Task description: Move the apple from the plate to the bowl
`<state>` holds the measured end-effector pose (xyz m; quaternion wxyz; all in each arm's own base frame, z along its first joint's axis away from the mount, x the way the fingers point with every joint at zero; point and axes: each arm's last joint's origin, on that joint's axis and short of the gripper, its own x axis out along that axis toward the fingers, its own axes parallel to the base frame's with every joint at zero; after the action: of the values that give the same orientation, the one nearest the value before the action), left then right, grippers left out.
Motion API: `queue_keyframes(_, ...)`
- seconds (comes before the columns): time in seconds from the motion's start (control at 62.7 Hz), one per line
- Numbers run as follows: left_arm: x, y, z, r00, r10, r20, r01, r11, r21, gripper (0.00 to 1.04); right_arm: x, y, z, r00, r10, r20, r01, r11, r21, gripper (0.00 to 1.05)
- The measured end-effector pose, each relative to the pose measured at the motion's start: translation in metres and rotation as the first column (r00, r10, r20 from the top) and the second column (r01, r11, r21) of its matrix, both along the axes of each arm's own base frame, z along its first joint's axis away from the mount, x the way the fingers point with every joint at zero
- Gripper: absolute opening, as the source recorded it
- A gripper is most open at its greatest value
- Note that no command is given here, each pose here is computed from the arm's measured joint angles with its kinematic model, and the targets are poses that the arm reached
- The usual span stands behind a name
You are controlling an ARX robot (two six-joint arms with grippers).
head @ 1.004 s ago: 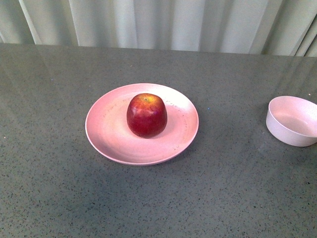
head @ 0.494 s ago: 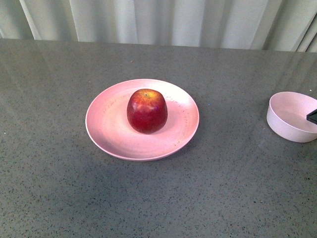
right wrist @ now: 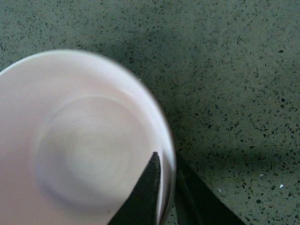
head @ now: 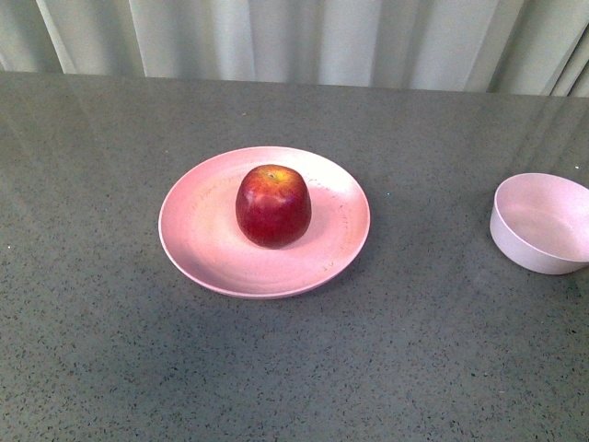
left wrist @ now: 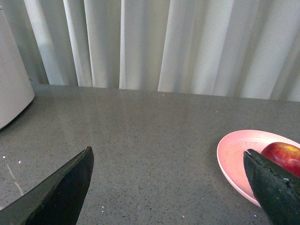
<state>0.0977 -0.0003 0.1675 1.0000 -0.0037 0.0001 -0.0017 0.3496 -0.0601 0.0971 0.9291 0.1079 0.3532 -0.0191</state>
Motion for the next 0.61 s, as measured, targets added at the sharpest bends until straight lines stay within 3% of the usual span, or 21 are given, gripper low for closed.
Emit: queue_keyframes(0.606, 0.0, 0.0, 0.0, 1.0, 0.0, 0.0, 0.0, 1.0, 0.0, 0.96, 0.007, 0.062, 0.004, 0.996, 0.084, -0.01, -0.084, 0.996, 0.024, 0.01)
